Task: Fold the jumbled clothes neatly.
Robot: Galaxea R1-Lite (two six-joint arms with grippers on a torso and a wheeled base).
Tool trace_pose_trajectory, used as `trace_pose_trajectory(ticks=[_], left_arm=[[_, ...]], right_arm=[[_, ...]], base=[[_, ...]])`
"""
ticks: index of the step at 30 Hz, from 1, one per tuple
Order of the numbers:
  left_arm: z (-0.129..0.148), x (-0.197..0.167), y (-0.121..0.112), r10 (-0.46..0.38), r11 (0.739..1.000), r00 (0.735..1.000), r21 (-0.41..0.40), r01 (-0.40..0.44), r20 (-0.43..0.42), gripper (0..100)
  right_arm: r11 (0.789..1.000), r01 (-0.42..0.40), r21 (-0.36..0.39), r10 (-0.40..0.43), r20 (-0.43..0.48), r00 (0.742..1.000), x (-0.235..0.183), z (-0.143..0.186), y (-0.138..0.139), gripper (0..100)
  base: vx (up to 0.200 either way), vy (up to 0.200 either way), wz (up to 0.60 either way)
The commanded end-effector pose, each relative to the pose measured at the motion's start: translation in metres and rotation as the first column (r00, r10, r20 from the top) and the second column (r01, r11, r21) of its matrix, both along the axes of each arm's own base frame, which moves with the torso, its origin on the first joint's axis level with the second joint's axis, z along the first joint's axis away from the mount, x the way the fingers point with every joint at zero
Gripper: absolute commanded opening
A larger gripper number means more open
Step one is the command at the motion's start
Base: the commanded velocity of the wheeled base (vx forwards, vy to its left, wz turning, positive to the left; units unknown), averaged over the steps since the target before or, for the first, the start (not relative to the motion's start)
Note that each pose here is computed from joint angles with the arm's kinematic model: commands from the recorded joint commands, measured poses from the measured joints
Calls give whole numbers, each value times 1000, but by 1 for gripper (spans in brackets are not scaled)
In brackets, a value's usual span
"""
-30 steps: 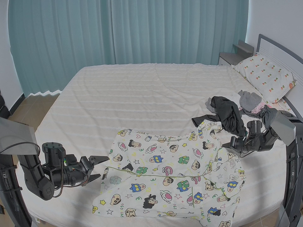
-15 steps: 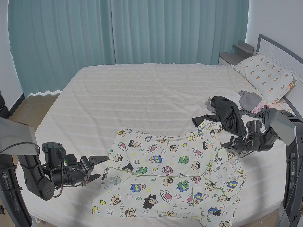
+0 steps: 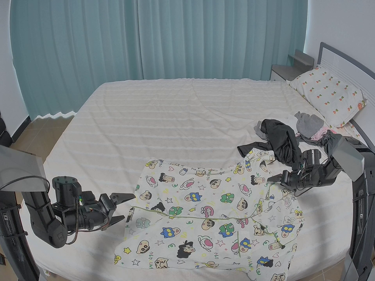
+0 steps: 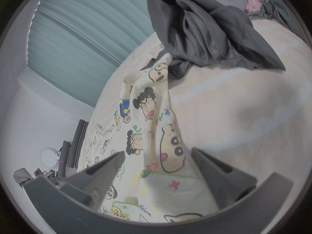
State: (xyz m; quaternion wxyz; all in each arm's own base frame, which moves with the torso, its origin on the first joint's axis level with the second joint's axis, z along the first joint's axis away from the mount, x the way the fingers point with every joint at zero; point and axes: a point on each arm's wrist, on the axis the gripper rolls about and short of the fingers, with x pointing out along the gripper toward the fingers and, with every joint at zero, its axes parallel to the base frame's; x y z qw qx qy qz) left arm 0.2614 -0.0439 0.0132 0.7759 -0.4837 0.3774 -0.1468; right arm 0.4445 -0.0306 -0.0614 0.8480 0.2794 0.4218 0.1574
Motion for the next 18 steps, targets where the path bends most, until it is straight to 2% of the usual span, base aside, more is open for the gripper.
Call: trace_pose_trajectory(ticks=[1,8,13,18], left_arm=[[-1,0,0,0,1000,1000,1,0,-3,100],[-1,0,0,0,1000,1000,0,0,-1,100],[-1,0,0,0,1000,1000,1,0,-3,100],[-1,0,0,0,1000,1000,1,0,-3,100]], right_arm=[[1000,-10,0,10,2,1000,3,2,4,0],[1000,-2,3,2,3,1000,2,6,0,0],[1000,5,-1,-5,-2,1000,-9,20,-1,0],[996,58,-72,-59,-19,998,-17,21,-3,0]], base=[[0,0,0],[0,0,0],[0,0,0],[0,0,0]])
